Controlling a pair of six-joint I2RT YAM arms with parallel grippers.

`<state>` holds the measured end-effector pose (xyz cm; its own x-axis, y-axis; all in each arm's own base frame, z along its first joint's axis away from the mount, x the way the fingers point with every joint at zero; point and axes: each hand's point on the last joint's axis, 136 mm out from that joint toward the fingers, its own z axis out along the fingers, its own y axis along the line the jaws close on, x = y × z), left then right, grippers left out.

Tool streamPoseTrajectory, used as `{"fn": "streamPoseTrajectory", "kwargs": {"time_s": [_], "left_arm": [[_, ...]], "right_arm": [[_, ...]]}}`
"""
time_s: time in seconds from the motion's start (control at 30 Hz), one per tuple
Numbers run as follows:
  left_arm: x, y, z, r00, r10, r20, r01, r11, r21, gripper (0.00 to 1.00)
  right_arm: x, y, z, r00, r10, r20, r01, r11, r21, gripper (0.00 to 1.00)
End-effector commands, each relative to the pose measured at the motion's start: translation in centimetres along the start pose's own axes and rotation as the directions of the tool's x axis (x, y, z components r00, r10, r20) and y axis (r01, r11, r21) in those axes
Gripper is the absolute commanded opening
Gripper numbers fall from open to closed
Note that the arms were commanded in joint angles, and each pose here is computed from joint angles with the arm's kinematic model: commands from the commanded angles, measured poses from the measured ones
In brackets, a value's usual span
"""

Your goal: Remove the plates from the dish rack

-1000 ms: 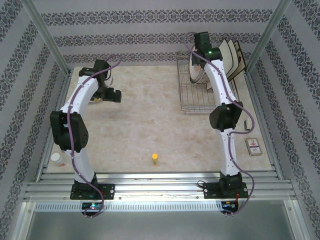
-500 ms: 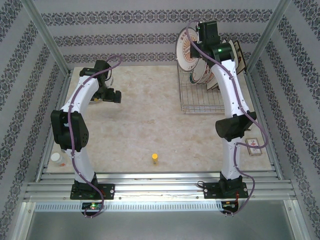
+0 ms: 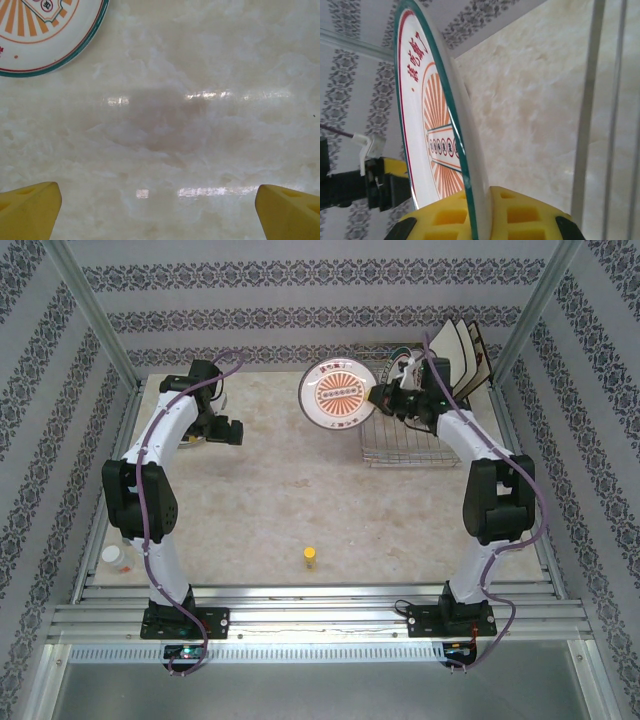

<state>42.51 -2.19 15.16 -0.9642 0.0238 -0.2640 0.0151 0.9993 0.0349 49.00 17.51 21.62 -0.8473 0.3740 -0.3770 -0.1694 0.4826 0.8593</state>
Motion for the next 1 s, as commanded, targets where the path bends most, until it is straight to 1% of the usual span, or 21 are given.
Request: {"fn": "streamPoseTrajectory", "kwargs": {"time_s": [0.0,0.07,0.13,0.23,0.33,0.4,0.5,0.6,0.67,0.73,0.83,0.9,0.97], "left_arm": [[-1.4,-0.5,-0.6,0.999,0.009,0.042,-0.01,1.0,0.01,1.0],[-1.9,-0.9,-0.9,0.997,0.008,0.077,-0.01,0.999,0.035,1.0],[-2.7,-1.9,-1.7,0.99,0.01,0.138,-0.023,0.995,0.094,1.0],[-4.1,-5.0,-3.2,0.968,-0.003,0.25,-0.067,0.96,0.273,1.0],[-5.0,-8.0,-4.6,0.949,-0.066,0.31,-0.092,0.879,0.468,1.0],[-5.5,-9.6,-5.4,0.939,-0.122,0.32,-0.096,0.803,0.588,1.0],[-6.0,-11.6,-6.3,0.934,-0.186,0.307,-0.099,0.689,0.718,1.0],[-6.4,-12.7,-6.9,0.923,-0.238,0.301,-0.107,0.594,0.797,1.0],[-6.7,-13.1,-7.1,0.918,-0.266,0.295,-0.106,0.553,0.826,1.0],[-7.0,-13.4,-6.9,0.917,-0.283,0.282,-0.098,0.525,0.845,1.0],[-7.7,-13.5,-6.8,0.91,-0.307,0.278,-0.092,0.506,0.858,1.0],[-8.0,-13.8,-7.2,0.906,-0.321,0.277,-0.098,0.476,0.874,0.98],[-8.2,-13.7,-7.1,0.904,-0.327,0.275,-0.093,0.477,0.874,0.97]], "right_arm": [[-0.5,6.3,-1.5,0.991,-0.12,0.064,0.131,0.969,-0.208,0.0],[-0.2,5.7,-1.1,0.992,-0.106,0.063,0.117,0.97,-0.213,0.0],[0.3,5.3,-0.5,0.994,-0.097,0.051,0.106,0.971,-0.214,0.0],[0.9,5.3,0.5,0.994,-0.102,0.032,0.106,0.971,-0.215,0.0],[1.7,5.2,1.7,0.994,-0.105,0.008,0.105,0.972,-0.212,0.0],[2.0,5.3,2.3,0.994,-0.106,-0.003,0.103,0.972,-0.213,0.0],[2.3,5.4,3.0,0.994,-0.11,-0.014,0.105,0.972,-0.212,0.0],[2.2,5.5,3.3,0.994,-0.107,-0.015,0.101,0.972,-0.214,0.0],[2.2,5.9,3.6,0.994,-0.111,-0.017,0.105,0.97,-0.219,0.0],[2.2,6.3,3.9,0.993,-0.117,-0.022,0.109,0.968,-0.224,0.0],[2.7,7.1,4.5,0.991,-0.128,-0.037,0.115,0.964,-0.24,0.0],[3.0,7.4,4.9,0.99,-0.131,-0.045,0.117,0.963,-0.241,0.0],[3.1,7.5,5.3,0.99,-0.131,-0.051,0.115,0.963,-0.245,0.0]]}}
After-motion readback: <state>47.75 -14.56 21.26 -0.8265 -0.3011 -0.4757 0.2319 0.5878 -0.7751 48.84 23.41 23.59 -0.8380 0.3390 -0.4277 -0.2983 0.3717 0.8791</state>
